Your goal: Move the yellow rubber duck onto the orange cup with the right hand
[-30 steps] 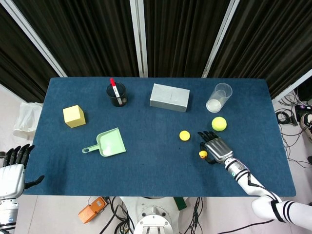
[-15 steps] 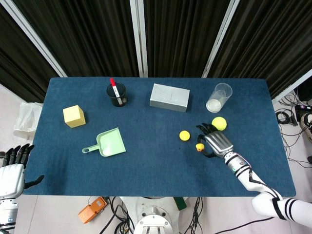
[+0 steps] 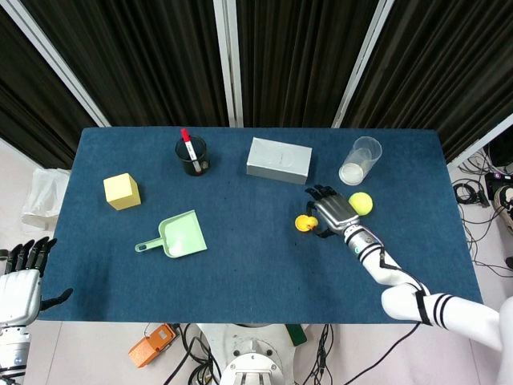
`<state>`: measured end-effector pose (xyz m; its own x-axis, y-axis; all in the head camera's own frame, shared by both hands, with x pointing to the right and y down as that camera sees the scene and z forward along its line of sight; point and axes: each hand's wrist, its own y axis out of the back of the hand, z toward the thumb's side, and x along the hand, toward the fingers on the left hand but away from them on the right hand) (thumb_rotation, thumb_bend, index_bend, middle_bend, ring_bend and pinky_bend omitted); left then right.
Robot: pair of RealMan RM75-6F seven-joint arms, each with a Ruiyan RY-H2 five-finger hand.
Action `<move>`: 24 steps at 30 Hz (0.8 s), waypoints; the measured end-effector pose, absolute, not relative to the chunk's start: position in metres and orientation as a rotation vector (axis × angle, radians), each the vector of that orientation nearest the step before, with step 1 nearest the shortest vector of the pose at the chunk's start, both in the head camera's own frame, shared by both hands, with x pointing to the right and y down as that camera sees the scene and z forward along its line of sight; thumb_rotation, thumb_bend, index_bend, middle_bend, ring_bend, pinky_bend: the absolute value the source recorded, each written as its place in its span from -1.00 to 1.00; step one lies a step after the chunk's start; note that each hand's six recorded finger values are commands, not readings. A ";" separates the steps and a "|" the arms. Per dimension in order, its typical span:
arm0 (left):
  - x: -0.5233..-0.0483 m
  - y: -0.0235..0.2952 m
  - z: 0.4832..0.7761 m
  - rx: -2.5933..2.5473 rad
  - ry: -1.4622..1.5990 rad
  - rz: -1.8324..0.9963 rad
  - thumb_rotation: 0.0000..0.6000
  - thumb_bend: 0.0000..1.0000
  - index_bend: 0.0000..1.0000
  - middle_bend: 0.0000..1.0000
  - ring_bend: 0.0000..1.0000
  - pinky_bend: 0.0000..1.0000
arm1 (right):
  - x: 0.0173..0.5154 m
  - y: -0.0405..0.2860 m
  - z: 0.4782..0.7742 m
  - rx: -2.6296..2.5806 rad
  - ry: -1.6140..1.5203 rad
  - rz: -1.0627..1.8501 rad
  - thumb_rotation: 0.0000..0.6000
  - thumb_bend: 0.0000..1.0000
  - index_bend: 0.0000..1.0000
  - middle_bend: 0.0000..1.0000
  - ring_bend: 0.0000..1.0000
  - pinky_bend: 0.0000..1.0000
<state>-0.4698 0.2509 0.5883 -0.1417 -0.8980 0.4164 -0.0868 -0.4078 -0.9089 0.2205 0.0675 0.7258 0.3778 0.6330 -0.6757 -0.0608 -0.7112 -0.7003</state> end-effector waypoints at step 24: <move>-0.468 0.249 0.590 -1.487 1.126 -1.621 1.00 -1.00 -0.75 -0.85 -0.93 -0.97 | 0.213 0.067 0.736 -1.988 -0.475 1.400 1.00 0.02 -0.23 -0.69 -0.80 -0.69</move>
